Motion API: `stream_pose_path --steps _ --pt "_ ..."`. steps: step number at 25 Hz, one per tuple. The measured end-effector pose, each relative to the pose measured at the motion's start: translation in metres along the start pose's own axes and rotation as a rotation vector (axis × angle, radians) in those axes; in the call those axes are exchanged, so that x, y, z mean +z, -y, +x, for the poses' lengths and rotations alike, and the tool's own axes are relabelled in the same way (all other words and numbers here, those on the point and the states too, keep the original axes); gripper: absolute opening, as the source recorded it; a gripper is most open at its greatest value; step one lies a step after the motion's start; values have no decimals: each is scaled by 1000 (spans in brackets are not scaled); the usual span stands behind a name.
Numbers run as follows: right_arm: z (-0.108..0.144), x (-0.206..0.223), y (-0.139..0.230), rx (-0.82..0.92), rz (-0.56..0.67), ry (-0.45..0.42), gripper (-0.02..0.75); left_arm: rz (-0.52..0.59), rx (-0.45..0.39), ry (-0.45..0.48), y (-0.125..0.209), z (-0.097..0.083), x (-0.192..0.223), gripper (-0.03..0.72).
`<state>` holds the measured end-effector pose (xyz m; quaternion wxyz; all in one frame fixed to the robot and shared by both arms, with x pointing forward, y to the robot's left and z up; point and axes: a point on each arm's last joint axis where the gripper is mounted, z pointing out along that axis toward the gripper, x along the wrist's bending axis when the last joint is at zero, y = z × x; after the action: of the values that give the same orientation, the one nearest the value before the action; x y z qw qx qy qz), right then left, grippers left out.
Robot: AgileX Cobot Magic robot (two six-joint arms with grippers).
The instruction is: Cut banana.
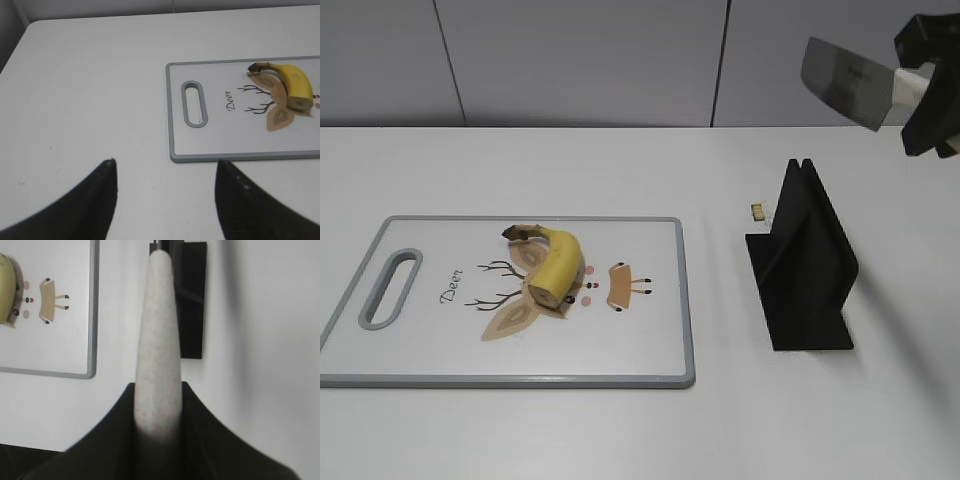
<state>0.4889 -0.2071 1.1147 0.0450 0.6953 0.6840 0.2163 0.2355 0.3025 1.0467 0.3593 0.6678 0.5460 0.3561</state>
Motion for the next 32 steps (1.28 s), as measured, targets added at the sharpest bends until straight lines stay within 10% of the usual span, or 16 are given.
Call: stream_pose_path --steps 17,32 --pt "20 -41 -34 -528 -141 -45 172 20 49 48 -77 3 33 554" --pt "35 23 -56 -932 -16 -180 172 200 525 399 -186 -11 129 599"
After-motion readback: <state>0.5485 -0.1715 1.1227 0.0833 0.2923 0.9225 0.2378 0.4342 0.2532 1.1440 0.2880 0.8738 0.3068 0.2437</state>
